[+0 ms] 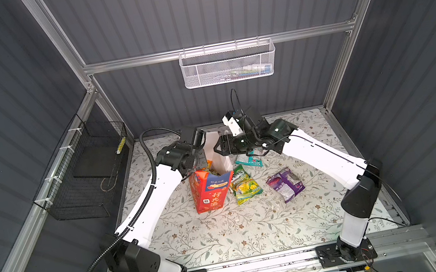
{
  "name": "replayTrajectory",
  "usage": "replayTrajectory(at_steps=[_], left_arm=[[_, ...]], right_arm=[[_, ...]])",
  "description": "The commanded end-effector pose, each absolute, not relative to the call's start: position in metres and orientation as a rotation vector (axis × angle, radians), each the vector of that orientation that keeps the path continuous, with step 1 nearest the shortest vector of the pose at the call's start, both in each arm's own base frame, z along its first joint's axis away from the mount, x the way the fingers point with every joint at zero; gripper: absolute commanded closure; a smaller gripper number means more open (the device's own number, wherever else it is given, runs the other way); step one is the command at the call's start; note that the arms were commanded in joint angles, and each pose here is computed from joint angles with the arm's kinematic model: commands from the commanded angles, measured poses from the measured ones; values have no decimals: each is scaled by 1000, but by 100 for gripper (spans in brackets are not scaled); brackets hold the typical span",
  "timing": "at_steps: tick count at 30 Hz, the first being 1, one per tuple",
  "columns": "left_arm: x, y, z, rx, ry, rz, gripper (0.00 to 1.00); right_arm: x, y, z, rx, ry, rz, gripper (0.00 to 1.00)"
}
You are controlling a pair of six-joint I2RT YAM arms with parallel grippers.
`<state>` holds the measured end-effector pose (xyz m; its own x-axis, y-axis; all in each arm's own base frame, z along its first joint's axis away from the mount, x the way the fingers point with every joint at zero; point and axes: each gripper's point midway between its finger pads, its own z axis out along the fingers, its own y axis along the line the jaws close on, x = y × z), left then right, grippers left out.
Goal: Place the snacks into the paper bag
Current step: Place the paper bag at the center of the table.
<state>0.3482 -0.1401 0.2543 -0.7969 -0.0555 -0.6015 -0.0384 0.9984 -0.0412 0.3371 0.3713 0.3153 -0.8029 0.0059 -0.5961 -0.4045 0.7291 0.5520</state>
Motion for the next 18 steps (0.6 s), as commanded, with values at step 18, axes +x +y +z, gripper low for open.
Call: replayTrajectory(at_steps=[18], left_arm=[[322,-107,266,-113,2357,-6,72]], right_arm=[[299,156,279,138,2242,628,1]])
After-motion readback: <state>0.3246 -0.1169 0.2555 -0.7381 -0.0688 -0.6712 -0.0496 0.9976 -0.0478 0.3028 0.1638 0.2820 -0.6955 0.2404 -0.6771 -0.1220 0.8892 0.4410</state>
